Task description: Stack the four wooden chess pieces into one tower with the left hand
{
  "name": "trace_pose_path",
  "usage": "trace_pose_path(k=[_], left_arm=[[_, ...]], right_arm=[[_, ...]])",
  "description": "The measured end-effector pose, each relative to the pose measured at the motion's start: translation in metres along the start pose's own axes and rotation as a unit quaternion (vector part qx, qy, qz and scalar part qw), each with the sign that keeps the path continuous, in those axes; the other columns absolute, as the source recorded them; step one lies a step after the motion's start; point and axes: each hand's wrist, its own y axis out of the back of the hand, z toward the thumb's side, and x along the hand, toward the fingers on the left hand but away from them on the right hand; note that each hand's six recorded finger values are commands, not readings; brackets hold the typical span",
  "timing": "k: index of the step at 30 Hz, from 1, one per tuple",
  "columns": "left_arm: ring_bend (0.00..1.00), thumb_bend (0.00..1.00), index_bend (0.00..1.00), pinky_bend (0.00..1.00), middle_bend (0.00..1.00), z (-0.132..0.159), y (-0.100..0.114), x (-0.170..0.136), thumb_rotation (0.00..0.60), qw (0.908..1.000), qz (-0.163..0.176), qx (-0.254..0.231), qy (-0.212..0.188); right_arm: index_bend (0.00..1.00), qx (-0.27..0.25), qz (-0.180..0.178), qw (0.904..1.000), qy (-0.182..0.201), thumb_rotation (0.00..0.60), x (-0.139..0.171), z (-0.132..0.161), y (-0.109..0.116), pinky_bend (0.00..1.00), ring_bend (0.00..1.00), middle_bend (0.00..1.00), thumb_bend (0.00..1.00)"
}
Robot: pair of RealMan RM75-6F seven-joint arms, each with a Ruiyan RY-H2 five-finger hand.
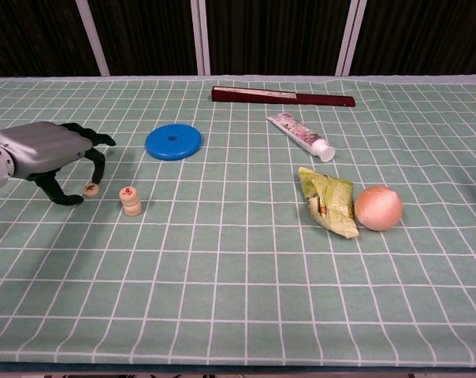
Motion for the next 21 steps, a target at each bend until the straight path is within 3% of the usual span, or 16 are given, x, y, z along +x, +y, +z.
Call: trace_pose_path(k=[21], left_arm=[[0.0, 0.3, 0.48, 0.0, 0.04, 0.0017, 0.0019, 0.0022, 0.6, 0.9999, 0.003, 0.015, 0.005]], right_arm=[[0.08, 0.0, 0.001, 1.0, 0.0, 0.6, -0.0002, 0.0, -0.0002, 0.0, 0.0, 0.01, 0.23]])
